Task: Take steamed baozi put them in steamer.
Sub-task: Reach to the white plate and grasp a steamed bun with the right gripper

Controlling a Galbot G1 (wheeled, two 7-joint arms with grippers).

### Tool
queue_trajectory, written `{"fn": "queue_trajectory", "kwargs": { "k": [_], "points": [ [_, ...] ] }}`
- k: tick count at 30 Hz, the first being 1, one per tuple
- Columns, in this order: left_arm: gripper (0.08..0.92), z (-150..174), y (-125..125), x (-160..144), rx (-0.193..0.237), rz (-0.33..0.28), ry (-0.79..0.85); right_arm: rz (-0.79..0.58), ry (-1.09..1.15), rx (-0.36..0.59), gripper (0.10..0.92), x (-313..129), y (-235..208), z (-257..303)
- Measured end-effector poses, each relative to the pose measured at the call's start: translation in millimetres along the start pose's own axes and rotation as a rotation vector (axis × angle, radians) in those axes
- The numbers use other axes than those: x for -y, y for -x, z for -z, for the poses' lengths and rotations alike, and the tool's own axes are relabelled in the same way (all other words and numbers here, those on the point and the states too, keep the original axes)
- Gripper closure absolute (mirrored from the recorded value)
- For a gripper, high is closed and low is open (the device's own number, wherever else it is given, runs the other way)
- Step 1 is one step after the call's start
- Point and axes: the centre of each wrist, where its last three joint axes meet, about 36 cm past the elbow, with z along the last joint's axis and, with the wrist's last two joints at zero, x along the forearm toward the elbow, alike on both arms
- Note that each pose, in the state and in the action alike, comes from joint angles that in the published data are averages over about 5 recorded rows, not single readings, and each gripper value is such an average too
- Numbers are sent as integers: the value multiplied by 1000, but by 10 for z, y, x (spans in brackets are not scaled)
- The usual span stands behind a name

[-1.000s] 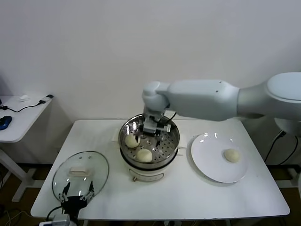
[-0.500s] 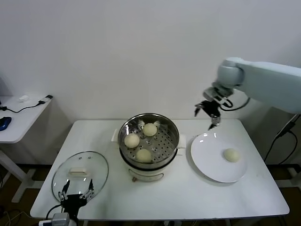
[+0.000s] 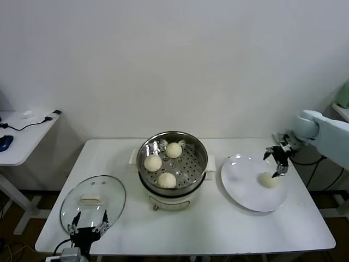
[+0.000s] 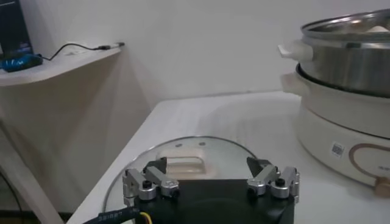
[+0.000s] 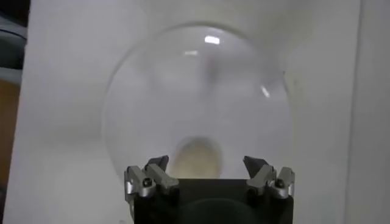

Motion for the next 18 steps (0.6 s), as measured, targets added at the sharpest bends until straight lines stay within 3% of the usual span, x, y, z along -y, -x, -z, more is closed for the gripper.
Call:
{"fn": "queue_trajectory", "kwargs": {
  "k": [18],
  "points": [
    [177,-40,-4,-25,-11,7,3,9,123,-40,205,8,642,-157]
  ]
}}
